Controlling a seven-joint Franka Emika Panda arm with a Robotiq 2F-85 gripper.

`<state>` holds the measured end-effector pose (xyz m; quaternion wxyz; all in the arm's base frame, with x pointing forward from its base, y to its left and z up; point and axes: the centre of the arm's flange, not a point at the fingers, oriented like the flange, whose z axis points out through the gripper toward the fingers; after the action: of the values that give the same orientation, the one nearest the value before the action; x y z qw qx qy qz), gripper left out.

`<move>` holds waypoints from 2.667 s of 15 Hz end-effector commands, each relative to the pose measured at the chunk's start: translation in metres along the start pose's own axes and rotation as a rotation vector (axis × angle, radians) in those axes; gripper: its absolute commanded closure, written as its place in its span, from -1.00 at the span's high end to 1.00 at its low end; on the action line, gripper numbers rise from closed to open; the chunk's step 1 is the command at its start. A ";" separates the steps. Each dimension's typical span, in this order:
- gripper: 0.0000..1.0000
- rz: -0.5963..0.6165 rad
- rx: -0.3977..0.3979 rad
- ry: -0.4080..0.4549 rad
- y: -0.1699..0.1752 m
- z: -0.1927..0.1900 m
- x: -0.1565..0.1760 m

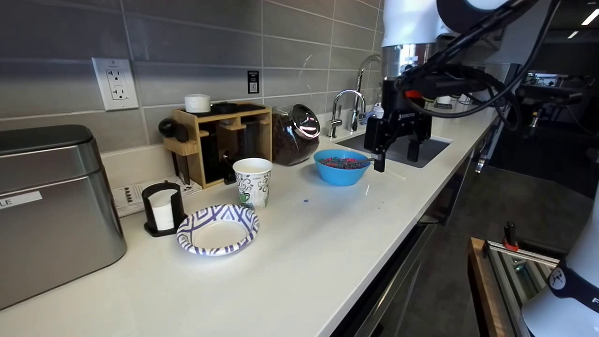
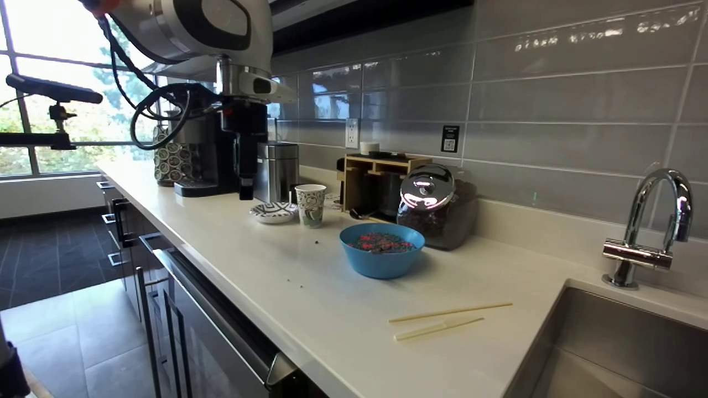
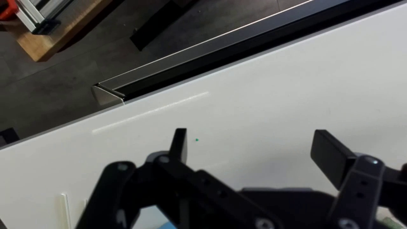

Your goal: Put the contents from the countertop into the blue bowl

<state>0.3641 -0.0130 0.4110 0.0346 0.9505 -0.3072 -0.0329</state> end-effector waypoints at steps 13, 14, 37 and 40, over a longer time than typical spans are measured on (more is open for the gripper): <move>1.00 0.125 0.041 0.125 0.031 0.031 0.029; 1.00 0.140 0.038 0.123 0.036 0.038 0.030; 0.65 0.295 -0.047 0.096 0.074 0.141 0.054; 0.35 0.303 -0.031 0.094 0.077 0.145 0.055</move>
<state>0.3665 -0.1155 0.2853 0.0704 0.8956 -0.4393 0.0030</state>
